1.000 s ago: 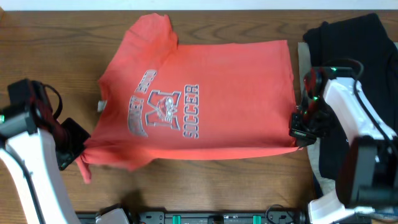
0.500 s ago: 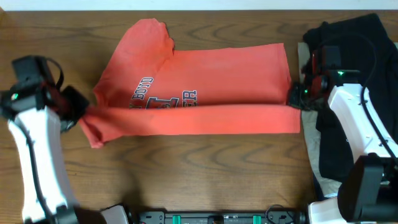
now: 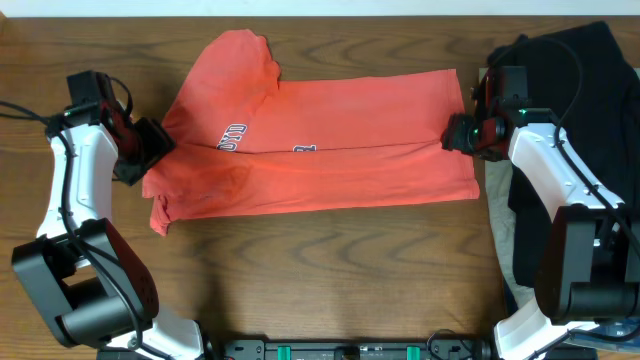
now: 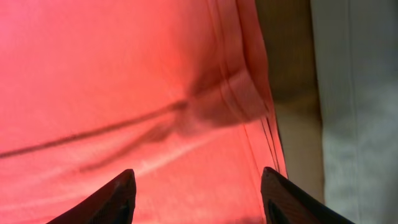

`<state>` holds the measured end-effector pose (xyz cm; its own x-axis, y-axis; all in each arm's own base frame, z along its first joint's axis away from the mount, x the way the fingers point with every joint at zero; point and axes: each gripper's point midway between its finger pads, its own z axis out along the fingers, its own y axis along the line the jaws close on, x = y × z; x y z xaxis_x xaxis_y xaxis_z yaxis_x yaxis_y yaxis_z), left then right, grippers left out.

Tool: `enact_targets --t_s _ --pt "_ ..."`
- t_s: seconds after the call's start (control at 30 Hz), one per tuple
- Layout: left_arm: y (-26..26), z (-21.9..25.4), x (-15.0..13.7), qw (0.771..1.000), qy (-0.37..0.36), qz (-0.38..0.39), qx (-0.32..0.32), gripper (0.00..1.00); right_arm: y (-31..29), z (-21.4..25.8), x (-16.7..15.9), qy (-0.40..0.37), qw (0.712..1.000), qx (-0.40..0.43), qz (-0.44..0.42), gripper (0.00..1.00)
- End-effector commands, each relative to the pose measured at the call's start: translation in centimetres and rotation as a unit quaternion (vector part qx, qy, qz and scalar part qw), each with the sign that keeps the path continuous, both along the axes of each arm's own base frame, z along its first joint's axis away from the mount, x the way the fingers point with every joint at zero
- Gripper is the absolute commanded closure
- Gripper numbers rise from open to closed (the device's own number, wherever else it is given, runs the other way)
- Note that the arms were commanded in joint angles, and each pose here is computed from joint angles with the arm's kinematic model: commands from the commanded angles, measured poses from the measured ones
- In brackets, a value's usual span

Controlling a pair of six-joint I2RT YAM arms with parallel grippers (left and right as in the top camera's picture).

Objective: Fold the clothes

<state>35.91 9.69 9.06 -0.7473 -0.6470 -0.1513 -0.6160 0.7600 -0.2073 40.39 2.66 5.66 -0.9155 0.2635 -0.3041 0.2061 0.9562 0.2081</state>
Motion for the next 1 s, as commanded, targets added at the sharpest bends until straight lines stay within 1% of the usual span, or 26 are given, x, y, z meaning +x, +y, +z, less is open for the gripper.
enact_targets --t_s 0.0,0.07,0.13,0.2,0.3,0.47,0.53,0.57,0.6,0.63,0.67,0.7,0.77,0.83,0.87,0.9,0.97 --pt "1.2 -0.3 -2.1 0.999 0.04 0.001 0.027 0.22 -1.2 -0.9 -1.8 0.041 0.998 -0.037 -0.014 0.43" --pt "1.3 -0.6 -4.0 0.996 0.082 0.004 0.036 0.2 -1.9 -1.6 -3.7 0.081 0.995 -0.058 -0.019 0.5" --pt "1.1 -1.0 -5.2 0.993 0.111 0.013 0.033 0.21 -2.0 -2.2 -5.2 0.11 0.992 -0.061 -0.018 0.52" --pt "0.9 -1.5 -5.8 0.992 0.121 0.019 0.028 0.21 -2.0 -3.0 -6.3 0.125 0.99 -0.061 -0.016 0.52" --pt "0.8 -3.0 -6.4 0.992 0.125 0.021 0.027 0.21 -1.8 -4.4 -7.6 0.139 0.989 -0.056 -0.014 0.52" --pt "0.4 -5.8 -7.2 0.991 0.126 0.027 0.026 0.2 -1.3 -6.7 -8.9 0.139 0.989 -0.042 -0.01 0.51" --pt "0.3 -6.7 -7.6 0.991 0.126 0.028 0.026 0.2 -1.0 -7.3 -9.1 0.136 0.99 -0.032 -0.008 0.54" --pt "0.3 -7.1 -7.8 0.991 0.126 0.028 0.026 0.23 -0.8 -7.5 -9.2 0.133 0.991 -0.026 -0.007 0.59" --pt "0.2 -7.4 -8.0 0.991 0.127 0.029 0.026 0.26 -0.7 -7.7 -9.3 0.133 0.991 -0.023 -0.006 0.66" --pt "0.1 -7.6 -8.1 0.991 0.128 0.028 0.025 0.31 -0.6 -7.8 -9.4 0.134 0.991 -0.021 -0.006 0.74" --pt "0.1 -7.8 -8.3 0.991 0.13 0.028 0.025 0.44 -0.6 -7.9 -9.6 0.137 0.99 -0.021 -0.006 0.89" --pt "0.0 -7.9 -8.5 0.99 0.133 0.028 0.024 0.58 -0.6 -8.0 -9.9 0.143 0.989 -0.021 -0.006 0.99" --pt "0.2 -7.9 -9.1 0.988 0.145 0.03 0.031 0.71 -0.6 -8.0 -10.8 0.16 0.987 -0.022 -0.006 0.99" --pt "0.8 -7.9 -9.9 0.984 0.163 0.043 0.05 0.78 -0.7 -8.0 -11.9 0.183 0.983 -0.022 -0.006 0.99" --pt "1.1 -7.8 -10.4 0.982 0.173 0.048 0.058 0.88 -0.7 -8.0 -12.6 0.197 0.98 -0.023 -0.011 0.99" --pt "1.2 -7.8 -10.8 0.981 0.18 0.049 0.059 0.94 -0.8 -8.0 -13.1 0.207 0.978 -0.025 -0.016 0.99" --pt "1.4 -7.7 -11.4 0.979 0.191 0.056 0.054 0.94 -0.8 -7.9 -13.9 0.225 0.974 -0.025 -0.02 0.99"
